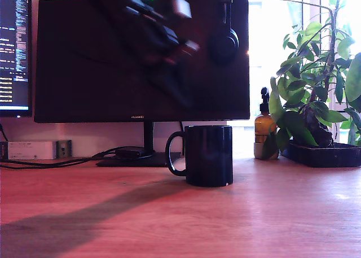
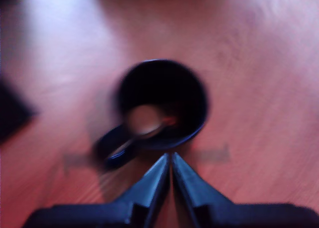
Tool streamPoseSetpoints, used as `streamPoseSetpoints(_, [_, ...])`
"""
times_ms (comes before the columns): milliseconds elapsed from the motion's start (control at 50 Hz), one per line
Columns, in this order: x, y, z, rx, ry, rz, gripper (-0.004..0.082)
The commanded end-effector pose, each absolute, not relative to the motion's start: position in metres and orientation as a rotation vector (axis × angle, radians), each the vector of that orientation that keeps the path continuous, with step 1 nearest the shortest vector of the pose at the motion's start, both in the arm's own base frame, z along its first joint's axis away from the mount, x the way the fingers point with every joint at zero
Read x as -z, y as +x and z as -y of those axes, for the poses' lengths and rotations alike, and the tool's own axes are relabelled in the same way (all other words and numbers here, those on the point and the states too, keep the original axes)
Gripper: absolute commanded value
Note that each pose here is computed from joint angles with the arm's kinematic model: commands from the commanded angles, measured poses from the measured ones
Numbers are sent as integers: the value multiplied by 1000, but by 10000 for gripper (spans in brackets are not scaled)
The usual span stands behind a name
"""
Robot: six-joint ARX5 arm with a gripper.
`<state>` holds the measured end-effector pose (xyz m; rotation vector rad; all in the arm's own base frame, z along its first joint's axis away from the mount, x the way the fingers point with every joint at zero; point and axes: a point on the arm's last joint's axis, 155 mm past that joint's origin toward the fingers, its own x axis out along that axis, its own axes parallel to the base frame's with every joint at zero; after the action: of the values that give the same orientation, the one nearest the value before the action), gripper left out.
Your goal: Pick up the coffee capsules from the table one by one and drop them inside the nearest coffee cup
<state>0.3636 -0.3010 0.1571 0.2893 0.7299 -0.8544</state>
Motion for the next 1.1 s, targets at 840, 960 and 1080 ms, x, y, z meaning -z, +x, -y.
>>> streamPoseSetpoints(840, [-138,353,104,421,42,-508,-21])
streamPoseSetpoints(960, [-134,339,96,370,-35,-501,-21])
streamPoseSetpoints(1080, [-133,325,89,347,-28,-473,-21])
